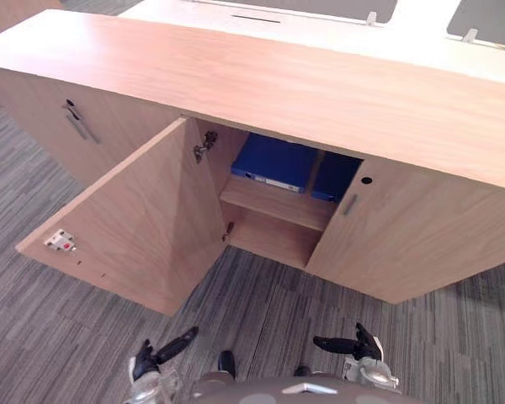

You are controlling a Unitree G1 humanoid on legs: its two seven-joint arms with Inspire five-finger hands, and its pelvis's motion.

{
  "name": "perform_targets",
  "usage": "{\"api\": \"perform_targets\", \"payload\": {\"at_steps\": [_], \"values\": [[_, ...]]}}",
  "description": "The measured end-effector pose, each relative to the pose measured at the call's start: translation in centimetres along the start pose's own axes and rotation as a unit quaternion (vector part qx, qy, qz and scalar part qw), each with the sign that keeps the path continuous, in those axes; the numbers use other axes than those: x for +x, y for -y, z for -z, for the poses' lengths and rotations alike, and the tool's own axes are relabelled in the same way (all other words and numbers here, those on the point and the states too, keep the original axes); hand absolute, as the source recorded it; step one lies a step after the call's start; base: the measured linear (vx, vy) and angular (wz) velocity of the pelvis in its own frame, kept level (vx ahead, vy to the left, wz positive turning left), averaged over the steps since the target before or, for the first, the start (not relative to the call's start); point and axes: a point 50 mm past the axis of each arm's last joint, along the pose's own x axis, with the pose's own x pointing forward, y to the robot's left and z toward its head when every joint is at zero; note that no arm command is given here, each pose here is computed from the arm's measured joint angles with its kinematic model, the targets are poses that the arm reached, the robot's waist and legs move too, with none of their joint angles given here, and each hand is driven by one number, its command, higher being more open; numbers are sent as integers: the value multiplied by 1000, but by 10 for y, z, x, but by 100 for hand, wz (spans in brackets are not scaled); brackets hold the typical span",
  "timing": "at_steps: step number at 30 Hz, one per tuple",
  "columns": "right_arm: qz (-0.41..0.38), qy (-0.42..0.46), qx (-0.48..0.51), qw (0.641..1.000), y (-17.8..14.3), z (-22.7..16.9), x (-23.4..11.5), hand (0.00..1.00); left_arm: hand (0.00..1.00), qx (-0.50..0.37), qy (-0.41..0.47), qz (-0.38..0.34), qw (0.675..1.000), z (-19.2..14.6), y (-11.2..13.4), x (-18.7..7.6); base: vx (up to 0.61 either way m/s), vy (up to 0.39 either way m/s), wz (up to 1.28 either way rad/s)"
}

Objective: Walk over to the cabinet, pick up the folder, carry it to the office cabinet, place the folder inside the office cabinet, then close the office cabinet door

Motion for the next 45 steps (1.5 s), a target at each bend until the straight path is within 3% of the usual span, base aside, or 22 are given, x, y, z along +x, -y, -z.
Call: {"api": "perform_targets", "payload": {"at_steps": [5, 11, 27, 36, 45], "values": [[10, 8, -8, 1000, 9, -5, 2, 100, 100, -28, 117, -33, 992, -60, -20, 4, 2, -8, 10], [11, 14, -21, 1000, 12, -7, 3, 100, 100, -63, 214, -47, 974, -108, -26, -2, 2, 1, 5], [6, 13, -33, 999, 16, -5, 3, 100, 100, -57, 323, -42, 944, -164, -30, -18, -2, 3, -3], [0, 4, -35, 999, 17, 1, 2, 100, 100, -50, 336, -24, 940, -167, -27, -23, -2, 2, -2], [-1, -11, -38, 999, 19, 8, 0, 100, 100, -19, 339, 23, 940, -148, -25, -37, 0, 0, 0]]}}
